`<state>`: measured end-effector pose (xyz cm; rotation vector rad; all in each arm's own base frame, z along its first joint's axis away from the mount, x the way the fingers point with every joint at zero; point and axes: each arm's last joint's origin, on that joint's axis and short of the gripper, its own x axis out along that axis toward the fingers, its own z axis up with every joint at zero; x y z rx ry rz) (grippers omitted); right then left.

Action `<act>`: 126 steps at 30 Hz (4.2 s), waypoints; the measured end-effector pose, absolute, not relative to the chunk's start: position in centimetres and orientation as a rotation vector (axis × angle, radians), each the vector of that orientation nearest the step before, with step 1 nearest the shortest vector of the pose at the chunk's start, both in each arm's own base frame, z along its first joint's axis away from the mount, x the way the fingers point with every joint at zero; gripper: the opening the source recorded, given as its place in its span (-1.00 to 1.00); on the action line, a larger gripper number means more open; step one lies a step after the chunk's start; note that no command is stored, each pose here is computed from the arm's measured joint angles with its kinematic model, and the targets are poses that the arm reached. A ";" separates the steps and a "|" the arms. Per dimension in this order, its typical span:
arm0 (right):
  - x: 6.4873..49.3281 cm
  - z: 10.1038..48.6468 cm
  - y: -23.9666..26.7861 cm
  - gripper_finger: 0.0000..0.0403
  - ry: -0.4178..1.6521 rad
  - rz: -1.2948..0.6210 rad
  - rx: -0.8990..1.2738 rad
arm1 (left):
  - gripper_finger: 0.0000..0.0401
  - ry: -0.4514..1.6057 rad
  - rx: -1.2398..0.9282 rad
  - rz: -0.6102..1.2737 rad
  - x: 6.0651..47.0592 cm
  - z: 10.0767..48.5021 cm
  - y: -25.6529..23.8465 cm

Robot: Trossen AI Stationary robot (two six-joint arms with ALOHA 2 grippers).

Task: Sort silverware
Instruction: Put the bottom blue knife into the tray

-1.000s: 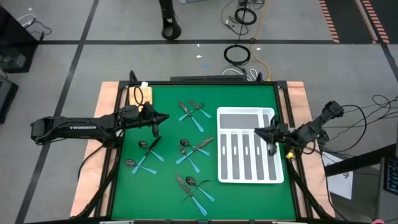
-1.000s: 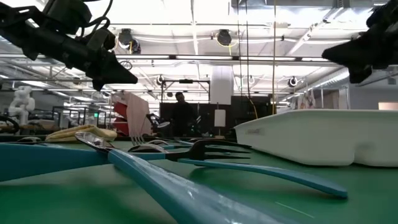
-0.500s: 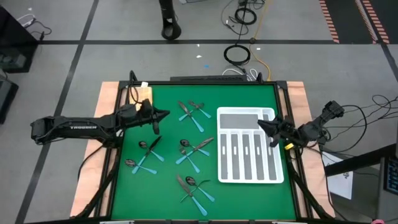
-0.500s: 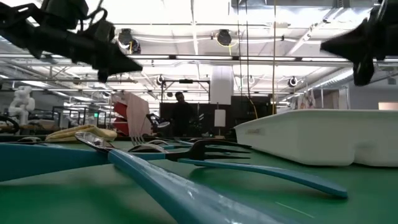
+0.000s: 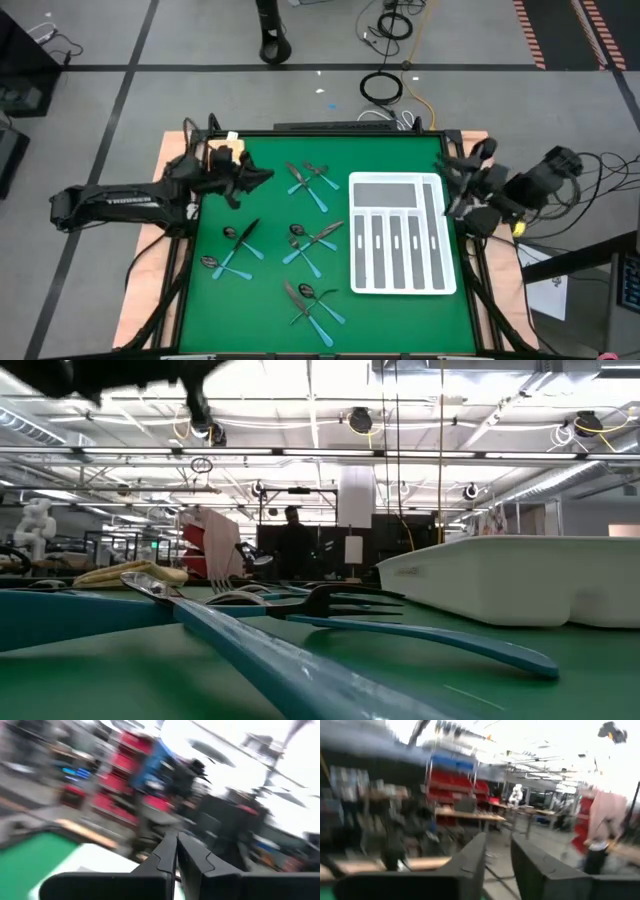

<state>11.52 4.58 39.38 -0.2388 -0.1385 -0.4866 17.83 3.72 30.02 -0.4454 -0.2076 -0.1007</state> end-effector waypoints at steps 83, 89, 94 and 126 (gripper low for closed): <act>43.6 16.2 26.4 -0.08 0.941 -0.441 0.528 | -0.90 0.839 -0.028 0.023 12.9 39.4 -0.5; 43.1 16.1 26.8 -0.08 0.934 -0.462 0.510 | -0.90 0.839 -0.027 0.024 12.9 39.4 -0.5; 43.0 15.4 27.3 -0.08 0.913 -0.471 0.499 | -0.90 0.839 -0.027 0.024 12.9 39.4 -0.5; 42.3 8.4 29.7 -0.96 1.029 -0.457 0.431 | -0.90 0.836 -0.001 0.064 12.9 39.4 -0.4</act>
